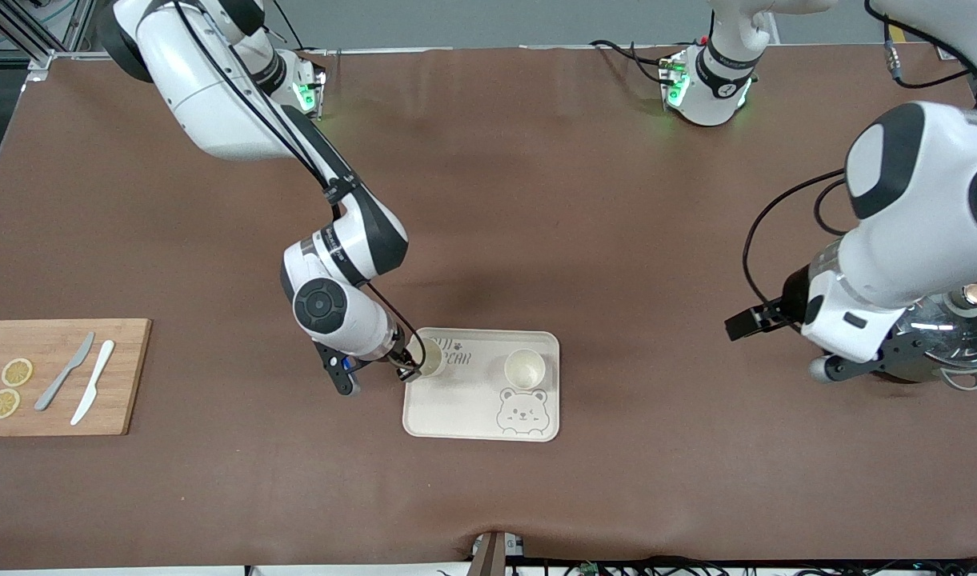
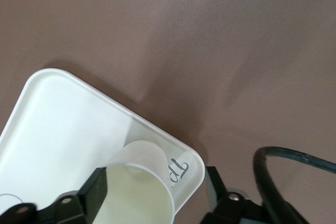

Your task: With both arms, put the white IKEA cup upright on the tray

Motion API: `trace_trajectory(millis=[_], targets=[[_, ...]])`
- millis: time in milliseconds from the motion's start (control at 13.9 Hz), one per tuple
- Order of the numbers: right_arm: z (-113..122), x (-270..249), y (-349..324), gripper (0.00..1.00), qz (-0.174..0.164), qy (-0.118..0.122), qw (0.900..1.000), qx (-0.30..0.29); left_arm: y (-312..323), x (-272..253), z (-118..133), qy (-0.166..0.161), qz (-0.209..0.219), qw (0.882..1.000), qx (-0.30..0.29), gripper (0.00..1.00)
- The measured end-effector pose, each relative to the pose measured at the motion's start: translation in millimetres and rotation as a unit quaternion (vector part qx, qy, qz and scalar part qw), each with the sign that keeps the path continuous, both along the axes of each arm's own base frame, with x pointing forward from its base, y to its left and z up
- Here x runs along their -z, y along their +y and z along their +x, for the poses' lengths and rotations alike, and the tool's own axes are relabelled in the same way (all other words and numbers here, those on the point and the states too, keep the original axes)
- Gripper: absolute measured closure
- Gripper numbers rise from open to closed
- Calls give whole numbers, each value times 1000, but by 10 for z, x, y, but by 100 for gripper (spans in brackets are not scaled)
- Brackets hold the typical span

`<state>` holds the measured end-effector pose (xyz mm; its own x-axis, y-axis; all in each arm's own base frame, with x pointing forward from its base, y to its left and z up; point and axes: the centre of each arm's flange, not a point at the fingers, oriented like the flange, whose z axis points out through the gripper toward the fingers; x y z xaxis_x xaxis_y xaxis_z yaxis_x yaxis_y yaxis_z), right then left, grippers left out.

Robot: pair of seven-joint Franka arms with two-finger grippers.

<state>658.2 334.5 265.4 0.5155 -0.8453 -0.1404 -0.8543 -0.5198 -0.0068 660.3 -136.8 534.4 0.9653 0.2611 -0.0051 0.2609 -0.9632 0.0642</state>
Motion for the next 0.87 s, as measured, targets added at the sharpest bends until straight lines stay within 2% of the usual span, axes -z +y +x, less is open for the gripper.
trace_trajectory(millis=[72, 144, 288, 505, 721, 865], targets=[[23, -105, -37, 2, -3, 13, 1000, 0, 45, -95, -48, -1, 11, 1000, 9, 0], [44, -221, -88, 0, -7, 25, 1000, 1, 103, -173, -107, 4, 23, 1000, 13, 0], [79, -473, -234, 0, -16, 44, 999, 5, 272, -274, -196, 20, 31, 999, 13, 0], [146, -989, -605, 0, -22, 48, 998, 25, 578, -352, -281, 43, 35, 998, 12, 0], [90, -1470, -1012, 0, -34, 67, 997, 32, 735, -505, -411, 56, 37, 997, 26, 0], [53, -1697, -1196, 0, -36, 70, 997, 20, 793, -679, -535, 58, 40, 997, 29, 0]])
